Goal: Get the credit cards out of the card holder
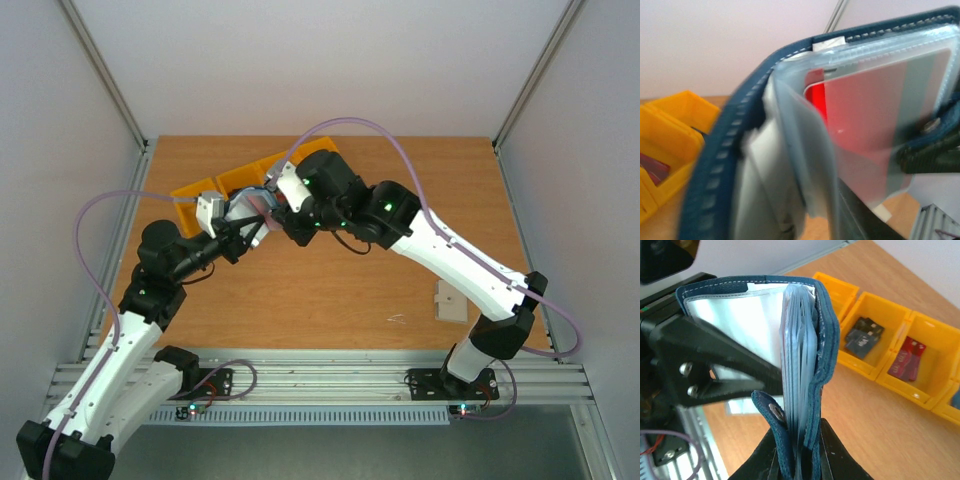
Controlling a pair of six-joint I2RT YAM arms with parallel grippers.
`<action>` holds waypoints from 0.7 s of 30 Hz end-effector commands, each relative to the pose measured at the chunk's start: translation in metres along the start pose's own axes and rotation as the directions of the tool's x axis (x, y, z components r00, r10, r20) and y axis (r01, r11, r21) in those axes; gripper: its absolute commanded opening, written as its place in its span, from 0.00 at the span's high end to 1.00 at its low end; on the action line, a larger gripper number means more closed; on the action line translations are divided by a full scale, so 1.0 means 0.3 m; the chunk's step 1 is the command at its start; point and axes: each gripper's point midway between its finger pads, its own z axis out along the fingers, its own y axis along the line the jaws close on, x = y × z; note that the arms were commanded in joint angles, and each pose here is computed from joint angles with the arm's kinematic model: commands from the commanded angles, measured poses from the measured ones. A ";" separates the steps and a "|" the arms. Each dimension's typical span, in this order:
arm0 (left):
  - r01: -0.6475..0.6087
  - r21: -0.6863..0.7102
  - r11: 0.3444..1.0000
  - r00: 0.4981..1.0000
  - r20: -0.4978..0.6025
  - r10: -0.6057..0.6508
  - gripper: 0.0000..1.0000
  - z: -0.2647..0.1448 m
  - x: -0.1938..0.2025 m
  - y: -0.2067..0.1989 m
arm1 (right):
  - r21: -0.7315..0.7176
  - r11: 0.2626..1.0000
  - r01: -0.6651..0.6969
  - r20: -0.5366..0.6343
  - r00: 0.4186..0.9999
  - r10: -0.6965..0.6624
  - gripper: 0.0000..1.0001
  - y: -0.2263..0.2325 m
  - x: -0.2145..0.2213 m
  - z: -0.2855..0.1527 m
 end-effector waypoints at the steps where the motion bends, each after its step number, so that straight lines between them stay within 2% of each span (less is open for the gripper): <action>1: -0.027 0.046 0.999 0.999 0.035 0.025 0.99 -0.010 -0.031 -0.031 | -0.298 0.954 0.013 0.066 0.998 0.007 0.99 0.116 -0.032 -0.137; 3: -0.040 0.079 0.996 0.999 0.026 0.038 1.00 -0.011 -0.028 -0.052 | -0.390 0.921 -0.011 0.056 0.998 0.036 0.99 0.127 -0.017 -0.159; 5: -0.061 0.127 0.990 0.998 0.022 0.059 1.00 -0.016 -0.032 -0.085 | -0.430 0.902 -0.047 0.040 0.997 0.071 0.92 0.111 -0.002 -0.166; 8: -0.083 0.189 0.978 0.997 0.016 0.081 1.00 -0.028 -0.038 -0.130 | -0.436 0.896 -0.089 0.038 0.992 0.117 0.81 0.067 0.013 -0.165; 11: -0.088 0.219 0.972 0.996 0.008 0.088 1.00 -0.037 -0.038 -0.153 | -0.434 0.894 -0.108 0.059 0.987 0.148 0.75 0.037 0.014 -0.166; 21: -0.091 0.296 0.951 0.995 -0.004 0.097 1.00 -0.054 -0.039 -0.205 | -0.492 0.860 -0.133 0.041 0.984 0.176 0.70 0.044 0.025 -0.130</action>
